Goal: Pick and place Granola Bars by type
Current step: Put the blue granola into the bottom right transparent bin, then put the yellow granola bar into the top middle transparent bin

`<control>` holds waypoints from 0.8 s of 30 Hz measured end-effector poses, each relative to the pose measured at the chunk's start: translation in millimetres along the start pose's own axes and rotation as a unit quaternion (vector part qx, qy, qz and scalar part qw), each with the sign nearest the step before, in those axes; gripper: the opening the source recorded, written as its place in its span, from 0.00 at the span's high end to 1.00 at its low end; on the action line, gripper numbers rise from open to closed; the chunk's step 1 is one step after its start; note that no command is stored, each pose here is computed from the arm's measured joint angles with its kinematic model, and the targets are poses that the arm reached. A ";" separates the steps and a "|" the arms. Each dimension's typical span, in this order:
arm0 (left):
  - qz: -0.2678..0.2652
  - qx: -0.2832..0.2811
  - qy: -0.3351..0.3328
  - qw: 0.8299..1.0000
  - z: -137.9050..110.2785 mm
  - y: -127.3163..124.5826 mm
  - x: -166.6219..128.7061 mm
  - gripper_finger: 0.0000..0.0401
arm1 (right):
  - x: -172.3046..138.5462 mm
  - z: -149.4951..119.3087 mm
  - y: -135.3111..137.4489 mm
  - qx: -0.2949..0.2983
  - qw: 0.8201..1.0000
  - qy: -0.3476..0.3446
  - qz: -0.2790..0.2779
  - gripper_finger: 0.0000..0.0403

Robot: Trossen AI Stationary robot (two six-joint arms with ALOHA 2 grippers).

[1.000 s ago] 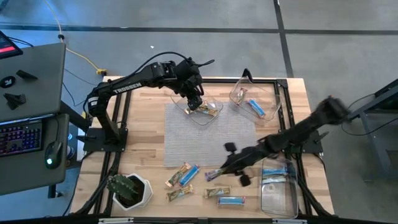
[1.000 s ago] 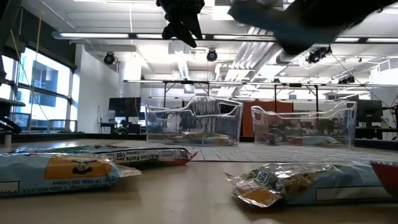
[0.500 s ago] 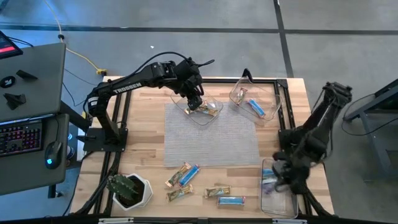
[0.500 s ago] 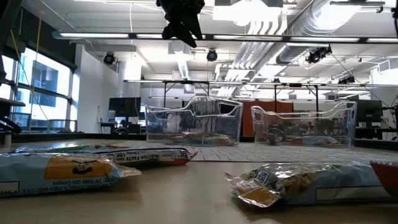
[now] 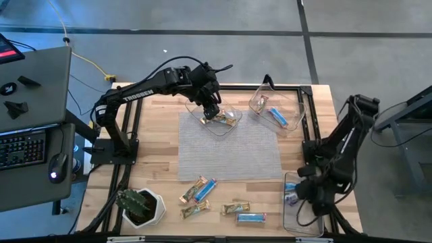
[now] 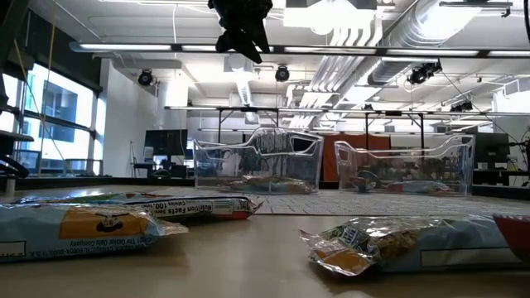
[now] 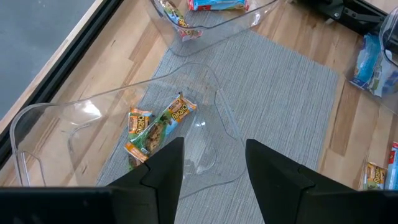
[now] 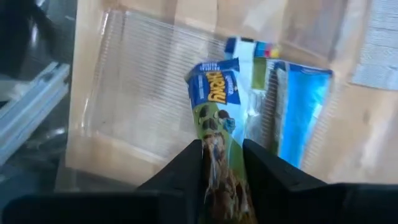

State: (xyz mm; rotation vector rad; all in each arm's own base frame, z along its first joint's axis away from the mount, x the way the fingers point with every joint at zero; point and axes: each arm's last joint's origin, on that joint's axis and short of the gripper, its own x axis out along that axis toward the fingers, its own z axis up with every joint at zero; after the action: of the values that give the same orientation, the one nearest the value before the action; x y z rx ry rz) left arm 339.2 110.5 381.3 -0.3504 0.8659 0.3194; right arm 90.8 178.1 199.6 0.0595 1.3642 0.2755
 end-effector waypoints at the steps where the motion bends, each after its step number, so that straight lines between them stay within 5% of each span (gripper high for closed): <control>1: 0.000 0.000 0.000 1.000 0.0 0.1 0.0 0.58 | 4.4 2.4 1.3 -0.003 1.000 0.006 0.001 0.75; 10: 0.000 0.000 0.000 1.000 0.0 0.0 0.0 0.58 | 26.9 14.5 1.3 0.009 0.998 0.060 0.003 0.63; 17: 0.000 0.000 0.000 1.000 0.0 0.1 0.0 0.58 | 0.7 27.7 -6.5 0.023 0.995 0.081 0.047 0.61; 20: 0.000 0.000 0.000 1.000 0.0 0.1 0.0 0.58 | -23.7 36.1 -8.9 0.010 0.998 0.040 0.050 0.62; 24: 0.007 0.009 -0.014 1.000 2.6 0.1 0.0 0.58 | -57.4 46.3 -12.6 -0.083 0.991 -0.101 0.004 0.62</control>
State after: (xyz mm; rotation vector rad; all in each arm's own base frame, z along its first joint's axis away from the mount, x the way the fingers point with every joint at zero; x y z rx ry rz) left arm 340.9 111.6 382.9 -0.3223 0.8426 0.3288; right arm 127.6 158.2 261.7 -0.0454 1.1363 0.3789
